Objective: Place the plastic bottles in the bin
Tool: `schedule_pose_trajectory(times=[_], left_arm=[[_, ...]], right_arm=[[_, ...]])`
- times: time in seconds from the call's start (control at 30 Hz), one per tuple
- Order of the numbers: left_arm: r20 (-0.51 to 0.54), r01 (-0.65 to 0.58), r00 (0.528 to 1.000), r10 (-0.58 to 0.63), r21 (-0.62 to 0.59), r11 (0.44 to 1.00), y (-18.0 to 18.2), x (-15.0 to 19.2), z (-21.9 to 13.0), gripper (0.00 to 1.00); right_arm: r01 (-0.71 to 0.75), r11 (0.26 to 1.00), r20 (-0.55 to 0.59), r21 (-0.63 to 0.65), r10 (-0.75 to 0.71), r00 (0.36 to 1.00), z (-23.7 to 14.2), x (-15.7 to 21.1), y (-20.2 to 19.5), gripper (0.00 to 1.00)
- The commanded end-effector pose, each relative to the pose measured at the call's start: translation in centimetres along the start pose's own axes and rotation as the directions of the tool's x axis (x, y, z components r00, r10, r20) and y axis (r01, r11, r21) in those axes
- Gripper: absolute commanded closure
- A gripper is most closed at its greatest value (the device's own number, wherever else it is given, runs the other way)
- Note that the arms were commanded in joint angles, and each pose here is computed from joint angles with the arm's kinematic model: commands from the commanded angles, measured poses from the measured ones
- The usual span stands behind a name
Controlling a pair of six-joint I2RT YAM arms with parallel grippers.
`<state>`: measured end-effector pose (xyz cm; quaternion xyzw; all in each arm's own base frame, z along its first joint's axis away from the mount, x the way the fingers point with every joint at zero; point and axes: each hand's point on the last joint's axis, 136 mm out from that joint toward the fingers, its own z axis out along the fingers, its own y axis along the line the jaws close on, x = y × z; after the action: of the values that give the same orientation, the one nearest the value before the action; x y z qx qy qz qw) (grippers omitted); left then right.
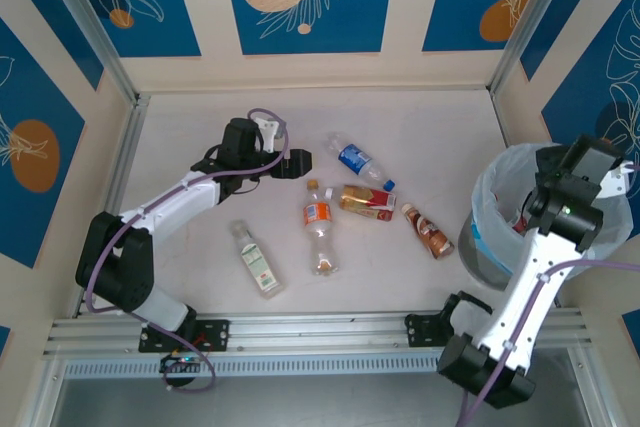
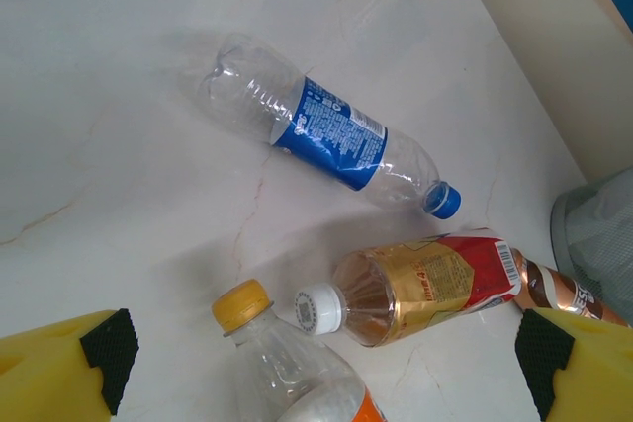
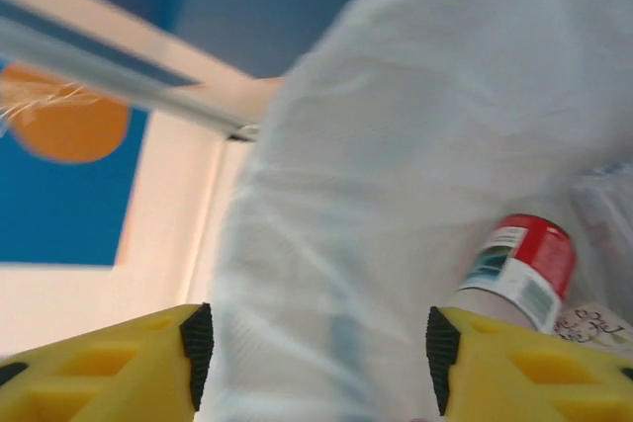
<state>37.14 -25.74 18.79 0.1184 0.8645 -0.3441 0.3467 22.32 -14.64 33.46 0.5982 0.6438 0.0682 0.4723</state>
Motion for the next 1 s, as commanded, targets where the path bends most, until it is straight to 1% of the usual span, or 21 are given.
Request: schedule_pose_trajectory(times=[0.0, 0.07, 0.1, 0.17, 0.2, 0.3, 0.4, 0.47, 0.53, 0.57, 0.63, 0.7, 0.87, 0.93, 0.97], left_arm=[[0.012, 0.010, 1.000, -0.010, -0.028, 1.000, -0.1, -0.4, -1.0, 0.01], [0.012, 0.020, 1.000, -0.019, -0.062, 0.998, 0.4, -0.3, -1.3, 0.01], [0.016, 0.024, 1.000, -0.023, -0.078, 0.997, 0.6, -0.3, -1.5, 0.01], [0.026, 0.044, 0.999, -0.041, -0.127, 0.991, 1.4, -0.2, -1.9, 0.01], [0.031, 0.056, 0.998, -0.052, -0.151, 0.987, 1.8, -0.2, -2.1, 0.01], [0.039, 0.106, 0.994, -0.099, -0.248, 0.963, 3.4, 0.1, -2.8, 0.01], [0.036, 0.162, 0.987, -0.160, -0.321, 0.933, 4.6, 0.9, -3.7, 0.01], [0.007, 0.212, 0.973, -0.230, -0.418, 0.883, 6.0, 2.3, -4.7, 0.01], [-0.018, 0.249, 0.953, -0.302, -0.517, 0.819, 7.2, 4.1, -6.1, 0.01], [-0.025, 0.264, 0.942, -0.333, -0.557, 0.788, 7.8, 5.0, -6.8, 0.01], [-0.025, 0.286, 0.926, -0.378, -0.605, 0.743, 8.5, 6.7, -8.2, 0.01], [-0.012, 0.307, 0.912, -0.410, -0.644, 0.701, 9.0, 8.1, -9.6, 0.01], [0.008, 0.333, 0.877, -0.481, -0.732, 0.595, 10.1, 11.7, -13.1, 0.01], [0.017, 0.339, 0.862, -0.506, -0.763, 0.551, 10.6, 12.9, -14.1, 0.01], [0.023, 0.344, 0.857, -0.515, -0.770, 0.538, 10.7, 13.4, -14.3, 0.01]], right_arm=[[0.167, 0.974, -0.038, -0.156, -0.175, 0.984, -1.6, 1.7, 3.2, 0.32], [0.292, 0.902, -0.066, -0.318, -0.328, 0.942, -2.7, 4.1, 5.9, 0.26], [0.339, 0.844, -0.070, -0.416, -0.402, 0.913, -3.5, 5.5, 7.4, 0.24], [0.391, 0.672, -0.079, -0.629, -0.555, 0.828, -5.7, 9.4, 10.1, 0.21], [0.387, 0.619, -0.087, -0.683, -0.595, 0.799, -6.4, 10.8, 10.7, 0.20], [0.413, 0.514, -0.114, -0.752, -0.718, 0.686, -7.1, 14.9, 11.3, 0.18], [0.485, 0.429, -0.129, -0.762, -0.835, 0.536, -6.4, 18.8, 10.6, 0.14], [0.539, 0.368, -0.126, -0.757, -0.893, 0.432, -6.0, 21.4, 9.9, 0.12], [0.589, 0.331, -0.112, -0.737, -0.919, 0.377, -5.2, 22.9, 9.5, 0.09], [0.602, 0.315, -0.104, -0.733, -0.928, 0.359, -4.9, 23.6, 9.4, 0.07], [0.594, 0.302, -0.098, -0.745, -0.932, 0.350, -4.6, 24.9, 9.6, 0.04], [0.574, 0.303, -0.103, -0.761, -0.929, 0.355, -4.3, 25.9, 9.7, 0.00], [0.558, 0.311, -0.102, -0.769, -0.922, 0.373, -3.6, 27.2, 10.1, 0.00], [0.567, 0.322, -0.106, -0.758, -0.919, 0.380, -3.2, 27.3, 10.0, 0.01], [0.571, 0.329, -0.108, -0.752, -0.916, 0.386, -2.9, 27.3, 10.0, 0.01]])
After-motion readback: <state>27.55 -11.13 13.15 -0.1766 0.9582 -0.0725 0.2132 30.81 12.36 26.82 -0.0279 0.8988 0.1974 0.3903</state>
